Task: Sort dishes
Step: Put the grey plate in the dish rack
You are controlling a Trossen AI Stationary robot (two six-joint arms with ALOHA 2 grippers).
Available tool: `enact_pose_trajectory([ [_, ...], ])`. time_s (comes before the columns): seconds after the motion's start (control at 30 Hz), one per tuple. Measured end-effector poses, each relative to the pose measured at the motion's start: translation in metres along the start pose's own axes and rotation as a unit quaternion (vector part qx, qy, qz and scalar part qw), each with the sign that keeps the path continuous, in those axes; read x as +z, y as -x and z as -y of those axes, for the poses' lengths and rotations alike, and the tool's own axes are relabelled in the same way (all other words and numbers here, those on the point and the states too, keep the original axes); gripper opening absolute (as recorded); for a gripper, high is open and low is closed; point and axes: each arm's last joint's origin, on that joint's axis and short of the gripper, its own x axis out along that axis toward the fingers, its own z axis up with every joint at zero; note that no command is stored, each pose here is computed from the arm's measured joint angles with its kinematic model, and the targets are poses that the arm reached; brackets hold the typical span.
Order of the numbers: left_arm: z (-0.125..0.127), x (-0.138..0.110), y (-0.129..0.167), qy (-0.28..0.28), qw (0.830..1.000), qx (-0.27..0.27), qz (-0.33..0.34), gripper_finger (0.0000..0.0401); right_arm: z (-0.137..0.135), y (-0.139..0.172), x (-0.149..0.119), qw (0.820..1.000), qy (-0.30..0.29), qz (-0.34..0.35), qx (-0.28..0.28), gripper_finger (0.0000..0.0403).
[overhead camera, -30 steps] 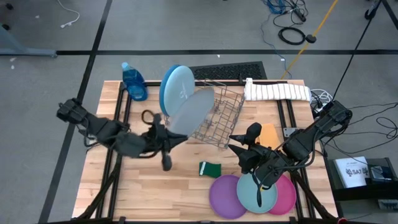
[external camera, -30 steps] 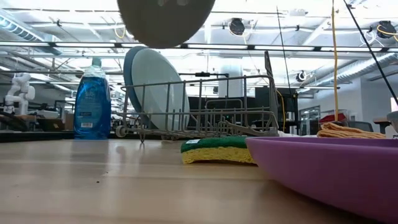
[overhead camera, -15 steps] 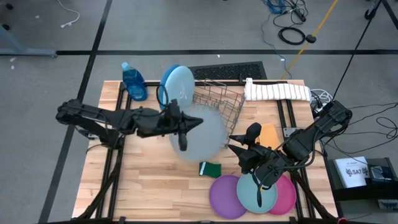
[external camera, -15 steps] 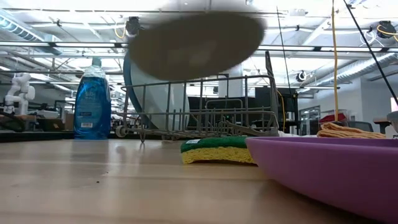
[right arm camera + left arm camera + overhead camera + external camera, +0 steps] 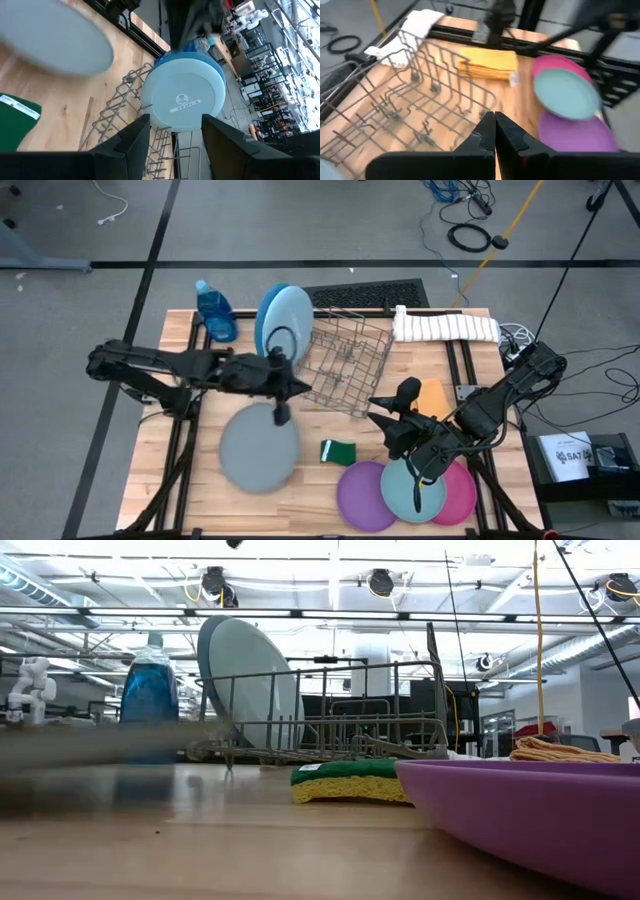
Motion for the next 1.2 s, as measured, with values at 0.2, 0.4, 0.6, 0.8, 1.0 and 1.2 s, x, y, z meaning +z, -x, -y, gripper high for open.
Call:
enact_pose_trajectory([
  [0.2,0.013,-0.007,0.035,-0.025,0.999,-0.011,-0.024,0.0001,-0.001,0.000,-0.003,1.000,-0.003,-0.008,0.016,0.0171],
  [0.4,0.020,-0.033,0.042,-0.009,0.991,0.007,-0.137,0.0000,-0.001,0.000,-0.008,1.000,-0.003,-0.023,0.016,0.0171],
  [0.6,0.047,-0.073,0.022,0.010,0.952,0.043,-0.304,0.0000,0.005,-0.009,-0.009,0.999,-0.003,-0.036,0.005,0.0171],
  [0.8,0.092,-0.108,-0.003,0.004,0.924,0.025,-0.383,0.0000,0.012,-0.020,-0.012,0.998,-0.030,-0.052,-0.010,0.0171],
  [1.0,0.131,-0.147,-0.015,-0.020,0.903,0.042,-0.428,0.0004,0.015,-0.024,-0.012,0.998,-0.039,-0.054,-0.014,0.0171],
  [1.2,0.163,-0.175,-0.018,-0.024,0.891,0.005,-0.453,0.0081,0.017,-0.026,-0.006,0.999,-0.036,-0.037,-0.018,0.0171],
])
